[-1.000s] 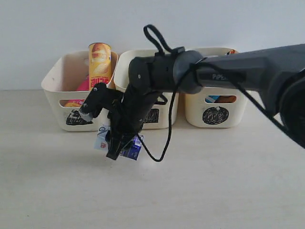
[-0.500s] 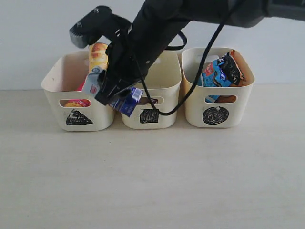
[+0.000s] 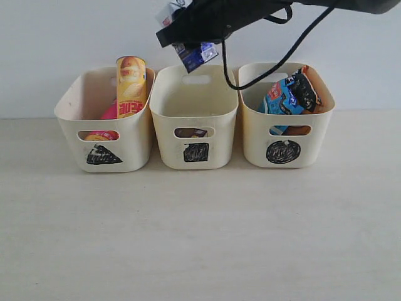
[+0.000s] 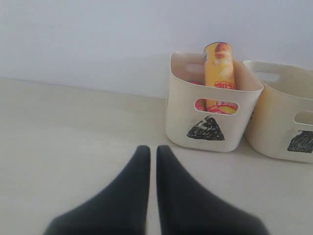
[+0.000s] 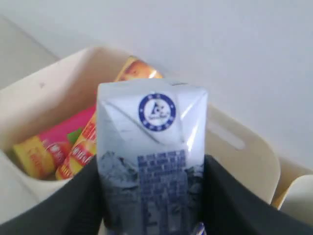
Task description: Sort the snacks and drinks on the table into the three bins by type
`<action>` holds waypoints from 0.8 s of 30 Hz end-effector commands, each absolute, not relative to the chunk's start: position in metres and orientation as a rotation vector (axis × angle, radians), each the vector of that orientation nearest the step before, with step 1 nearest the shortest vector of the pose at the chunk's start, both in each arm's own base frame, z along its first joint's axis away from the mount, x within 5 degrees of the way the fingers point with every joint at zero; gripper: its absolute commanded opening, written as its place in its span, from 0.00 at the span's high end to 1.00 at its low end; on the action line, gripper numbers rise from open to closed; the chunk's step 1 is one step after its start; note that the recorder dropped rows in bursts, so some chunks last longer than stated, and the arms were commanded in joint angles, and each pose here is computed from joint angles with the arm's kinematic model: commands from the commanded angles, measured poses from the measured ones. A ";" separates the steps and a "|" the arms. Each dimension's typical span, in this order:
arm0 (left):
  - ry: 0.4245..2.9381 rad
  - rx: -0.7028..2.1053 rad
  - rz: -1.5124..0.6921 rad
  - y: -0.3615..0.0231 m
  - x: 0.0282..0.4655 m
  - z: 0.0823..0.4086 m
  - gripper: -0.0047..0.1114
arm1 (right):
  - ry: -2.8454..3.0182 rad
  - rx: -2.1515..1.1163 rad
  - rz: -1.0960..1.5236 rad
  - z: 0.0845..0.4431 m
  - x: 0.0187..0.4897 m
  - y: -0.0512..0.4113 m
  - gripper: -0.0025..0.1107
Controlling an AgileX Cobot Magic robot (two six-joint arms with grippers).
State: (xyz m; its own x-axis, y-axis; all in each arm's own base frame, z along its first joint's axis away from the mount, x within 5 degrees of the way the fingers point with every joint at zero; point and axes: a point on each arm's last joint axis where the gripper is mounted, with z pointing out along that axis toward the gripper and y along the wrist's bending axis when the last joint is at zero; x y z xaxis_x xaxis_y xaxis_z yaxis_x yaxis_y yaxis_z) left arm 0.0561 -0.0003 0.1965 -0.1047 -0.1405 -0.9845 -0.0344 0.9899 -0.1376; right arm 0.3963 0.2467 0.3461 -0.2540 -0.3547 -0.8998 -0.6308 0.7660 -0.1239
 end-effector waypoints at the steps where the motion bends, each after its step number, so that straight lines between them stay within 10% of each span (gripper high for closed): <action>1: 1.659 -0.126 -0.077 0.000 0.056 0.197 0.92 | 1.789 -0.643 0.291 0.334 0.422 0.240 0.98; 10: 1.659 -0.126 -0.077 0.000 0.056 0.197 0.92 | 1.831 -0.614 0.274 0.283 0.447 0.245 0.96; 20: 1.659 -0.126 -0.077 0.000 0.056 0.197 0.92 | 1.838 -0.584 0.290 0.274 0.451 0.247 0.33; 24: 1.659 -0.126 -0.077 0.000 0.056 0.197 0.92 | 1.815 -0.577 0.293 0.287 0.447 0.245 0.30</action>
State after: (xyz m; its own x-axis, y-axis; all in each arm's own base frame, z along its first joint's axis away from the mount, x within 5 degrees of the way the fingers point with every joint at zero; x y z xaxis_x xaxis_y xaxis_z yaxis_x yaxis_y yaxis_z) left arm 0.0561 -0.0003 0.1965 -0.1047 -0.1405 -0.9845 -0.0344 0.9899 -0.1376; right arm 0.4497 0.2491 0.2670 -0.2704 -0.2655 -0.9254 -0.5343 0.8410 -0.0852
